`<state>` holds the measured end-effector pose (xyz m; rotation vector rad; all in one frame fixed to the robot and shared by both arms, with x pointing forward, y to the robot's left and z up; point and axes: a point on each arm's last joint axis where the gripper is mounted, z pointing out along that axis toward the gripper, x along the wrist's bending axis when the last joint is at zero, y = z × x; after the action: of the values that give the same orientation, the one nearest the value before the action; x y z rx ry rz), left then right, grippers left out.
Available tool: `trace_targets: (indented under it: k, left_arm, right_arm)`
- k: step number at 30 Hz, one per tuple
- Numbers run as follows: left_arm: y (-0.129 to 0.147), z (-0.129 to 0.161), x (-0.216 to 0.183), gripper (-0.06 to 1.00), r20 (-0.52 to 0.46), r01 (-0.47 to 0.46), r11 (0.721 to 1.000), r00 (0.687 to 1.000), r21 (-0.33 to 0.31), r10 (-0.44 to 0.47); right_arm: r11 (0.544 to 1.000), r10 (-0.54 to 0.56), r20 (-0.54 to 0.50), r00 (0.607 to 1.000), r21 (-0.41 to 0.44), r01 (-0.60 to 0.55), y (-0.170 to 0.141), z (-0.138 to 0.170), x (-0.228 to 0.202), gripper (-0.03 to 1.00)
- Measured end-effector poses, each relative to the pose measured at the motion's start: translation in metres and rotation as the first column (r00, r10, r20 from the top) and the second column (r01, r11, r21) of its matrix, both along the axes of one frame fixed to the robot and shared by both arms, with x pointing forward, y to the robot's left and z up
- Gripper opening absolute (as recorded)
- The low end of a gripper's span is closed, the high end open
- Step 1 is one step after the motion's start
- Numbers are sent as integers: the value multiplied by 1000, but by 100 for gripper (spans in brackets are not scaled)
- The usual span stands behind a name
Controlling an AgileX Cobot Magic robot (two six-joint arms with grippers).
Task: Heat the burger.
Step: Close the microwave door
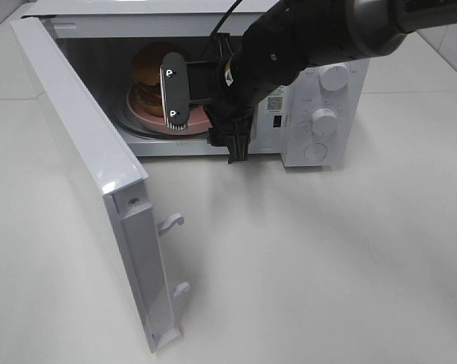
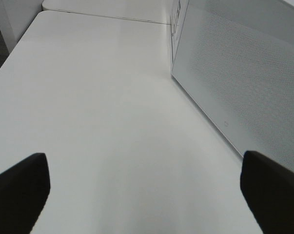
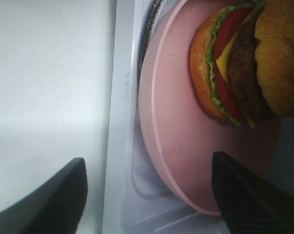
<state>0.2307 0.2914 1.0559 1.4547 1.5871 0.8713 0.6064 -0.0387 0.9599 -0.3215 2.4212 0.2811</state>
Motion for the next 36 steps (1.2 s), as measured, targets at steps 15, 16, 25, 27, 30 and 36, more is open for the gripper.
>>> trace_targets:
  k: [15, 16, 25, 27, 30, 36]
  left_arm:
    - [0, 0, 0, 98, 0, 0, 1000, 1000, 0, 0]
    - [0, 0, 0, 98, 0, 0, 1000, 1000, 0, 0]
    - [0, 0, 0, 98, 0, 0, 1000, 1000, 0, 0]
    - [0, 0, 0, 98, 0, 0, 1000, 1000, 0, 0]
    - [0, 0, 0, 98, 0, 0, 1000, 1000, 0, 0]
    - [0, 0, 0, 98, 0, 0, 1000, 1000, 0, 0]
  right_arm:
    - [997, -47, -52, 998, 53, 50, -32, 11, -43, 67]
    - [995, -68, -61, 996, 67, 72, -36, 12, -44, 68]
    - [950, -236, -136, 962, 177, 258, -69, 26, -64, 75]
    - [925, -285, -164, 945, 213, 316, -77, 31, -73, 76]
    - [898, -328, -190, 925, 242, 368, -83, 34, -79, 76]
    - [782, -456, -294, 840, 319, 536, -102, 44, -94, 76]
